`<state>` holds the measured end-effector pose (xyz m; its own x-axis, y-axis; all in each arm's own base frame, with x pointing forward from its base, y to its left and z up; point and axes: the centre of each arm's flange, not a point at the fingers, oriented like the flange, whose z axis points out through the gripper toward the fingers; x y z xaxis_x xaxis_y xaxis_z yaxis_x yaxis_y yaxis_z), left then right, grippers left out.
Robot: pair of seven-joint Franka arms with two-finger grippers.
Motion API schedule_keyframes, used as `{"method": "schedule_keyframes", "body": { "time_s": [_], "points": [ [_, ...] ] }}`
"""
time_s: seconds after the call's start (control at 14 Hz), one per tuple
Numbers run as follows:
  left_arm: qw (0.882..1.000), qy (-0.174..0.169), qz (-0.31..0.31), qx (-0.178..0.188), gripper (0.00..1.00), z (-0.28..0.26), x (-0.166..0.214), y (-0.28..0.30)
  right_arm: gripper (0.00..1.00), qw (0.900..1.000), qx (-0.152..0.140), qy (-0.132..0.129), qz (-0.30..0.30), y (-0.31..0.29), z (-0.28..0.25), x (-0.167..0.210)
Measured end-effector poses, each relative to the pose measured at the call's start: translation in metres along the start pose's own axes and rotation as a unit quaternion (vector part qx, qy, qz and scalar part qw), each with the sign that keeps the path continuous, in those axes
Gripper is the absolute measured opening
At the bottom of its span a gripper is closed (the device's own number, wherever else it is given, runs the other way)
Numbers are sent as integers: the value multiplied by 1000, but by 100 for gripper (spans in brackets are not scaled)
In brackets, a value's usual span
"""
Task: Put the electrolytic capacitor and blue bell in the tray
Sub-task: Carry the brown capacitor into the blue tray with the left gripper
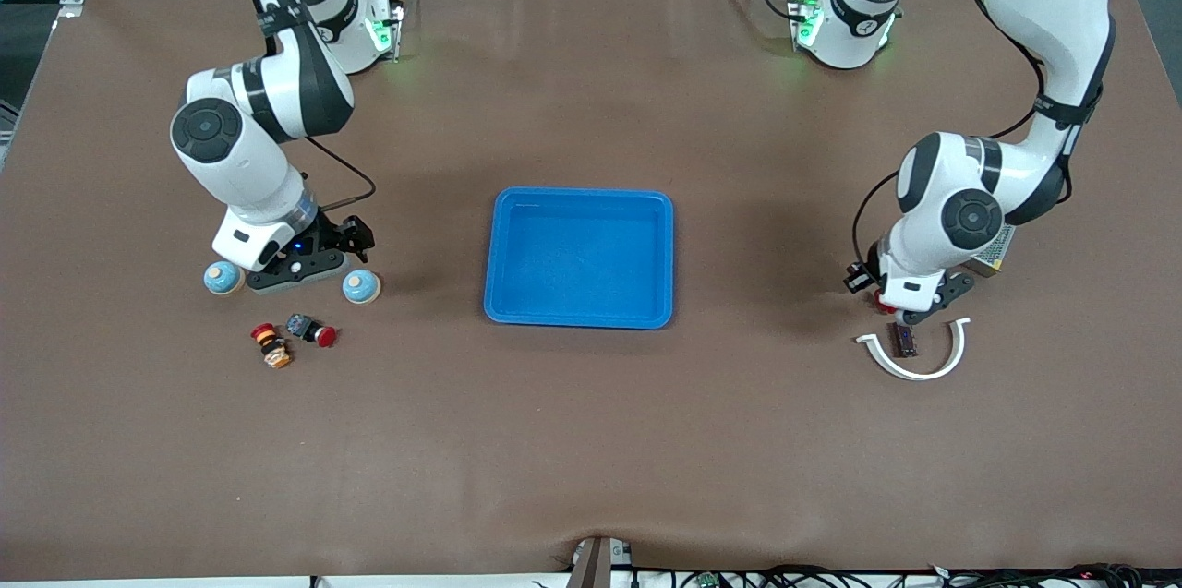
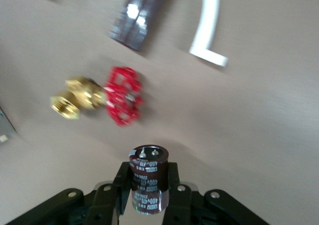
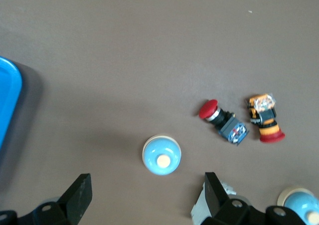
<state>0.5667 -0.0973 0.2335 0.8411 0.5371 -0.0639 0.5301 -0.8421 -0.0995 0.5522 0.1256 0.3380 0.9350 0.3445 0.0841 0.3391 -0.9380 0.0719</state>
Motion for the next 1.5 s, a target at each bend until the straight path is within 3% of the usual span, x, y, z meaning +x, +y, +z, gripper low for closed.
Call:
{"method": "schedule_keyframes", "body": {
  "time_s": [0.43,1.21,1.5],
  "points": [
    [1000,14,-21,-9,33,-51,-79,103,100,999,-5,22,-42,34,55,-10],
    [995,12,-93,-42,33,-51,-191,224,100,999,3,2,-54,22,115,-27],
    [996,3,-77,-38,33,-33,-216,247,100,998,5,-4,-56,19,124,-30]
  ]
}}
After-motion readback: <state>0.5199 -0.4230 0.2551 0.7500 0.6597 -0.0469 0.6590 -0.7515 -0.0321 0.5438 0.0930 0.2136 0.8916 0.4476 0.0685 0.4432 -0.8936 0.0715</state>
